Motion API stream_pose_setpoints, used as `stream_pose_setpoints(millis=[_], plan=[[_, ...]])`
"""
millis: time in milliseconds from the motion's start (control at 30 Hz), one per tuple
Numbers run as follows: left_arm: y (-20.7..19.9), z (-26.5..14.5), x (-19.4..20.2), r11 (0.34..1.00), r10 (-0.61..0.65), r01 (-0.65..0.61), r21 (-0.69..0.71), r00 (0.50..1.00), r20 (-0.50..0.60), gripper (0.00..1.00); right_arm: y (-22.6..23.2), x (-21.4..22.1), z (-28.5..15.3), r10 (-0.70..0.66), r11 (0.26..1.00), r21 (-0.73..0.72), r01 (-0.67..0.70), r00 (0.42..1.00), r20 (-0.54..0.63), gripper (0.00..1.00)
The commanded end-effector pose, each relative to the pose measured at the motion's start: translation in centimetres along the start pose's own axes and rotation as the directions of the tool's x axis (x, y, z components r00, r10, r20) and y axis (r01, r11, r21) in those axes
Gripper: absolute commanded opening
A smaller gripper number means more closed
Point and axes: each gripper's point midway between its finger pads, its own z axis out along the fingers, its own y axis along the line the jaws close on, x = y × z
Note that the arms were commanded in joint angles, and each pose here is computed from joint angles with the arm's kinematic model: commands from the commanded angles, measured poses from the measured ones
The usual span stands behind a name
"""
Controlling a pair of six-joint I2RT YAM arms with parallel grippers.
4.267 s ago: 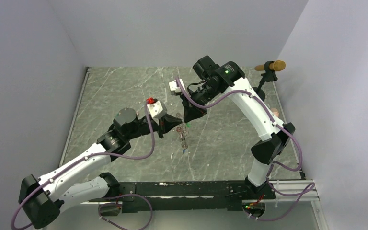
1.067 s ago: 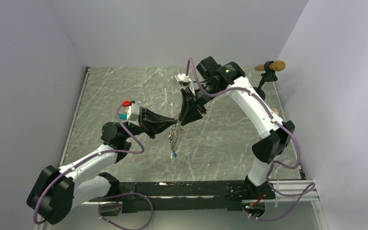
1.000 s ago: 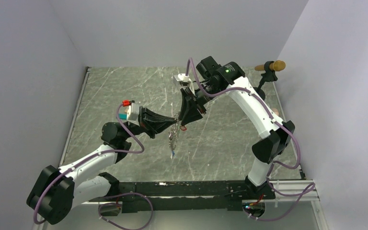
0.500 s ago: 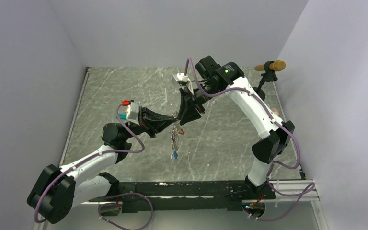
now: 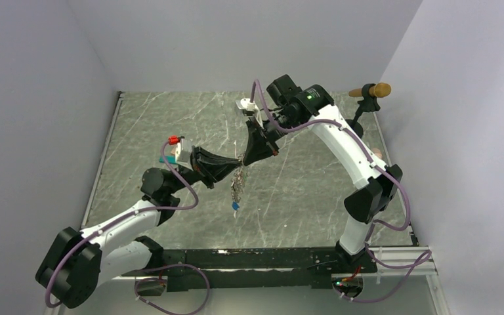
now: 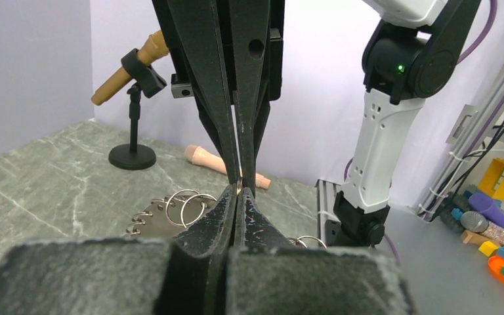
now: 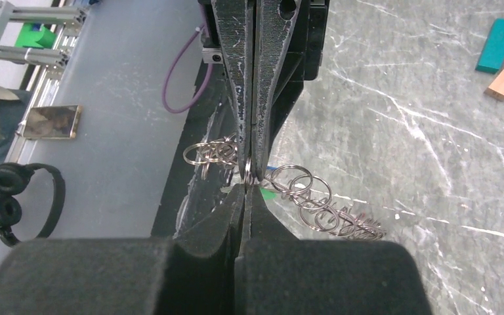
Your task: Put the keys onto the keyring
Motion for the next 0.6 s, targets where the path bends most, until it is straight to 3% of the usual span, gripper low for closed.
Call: stream_pose_setpoints(millis=[0, 133, 200, 400, 567], plan=[[-0.2, 0.1, -1.4, 0.999, 0.053, -0.053, -0.011, 0.998, 0.024, 0.07, -0.1, -0.6, 0.0, -0.021, 0.999, 0.025, 0.021, 1.000, -0.002, 0.00], [0.4, -0.4, -0.6, 0.993, 0.102, -0.107, -0.052, 0.991, -0.088, 0.49, -0.6, 0.6, -0.7, -0.035, 0.996, 0.084, 0.041, 0.996, -0.080, 0.00], [0.8, -1.0, -0.2, 0.982, 0.155, -0.171, -0.079, 0.972, -0.178, 0.58, -0.8, 1.4, -1.1, -0.038, 0.994, 0.101, 0.052, 0.990, -0.134, 0.00], [1.4, -2.5, 0.8, 0.941, 0.280, -0.332, -0.062, 0.870, -0.405, 0.67, -1.7, 3.5, -1.7, -0.029, 0.983, 0.165, 0.078, 0.959, -0.284, 0.00], [1.4, -1.4, 1.7, 0.918, 0.331, -0.395, -0.029, 0.804, -0.494, 0.64, -2.1, 3.8, -1.6, -0.014, 0.982, 0.176, 0.070, 0.954, -0.301, 0.00]])
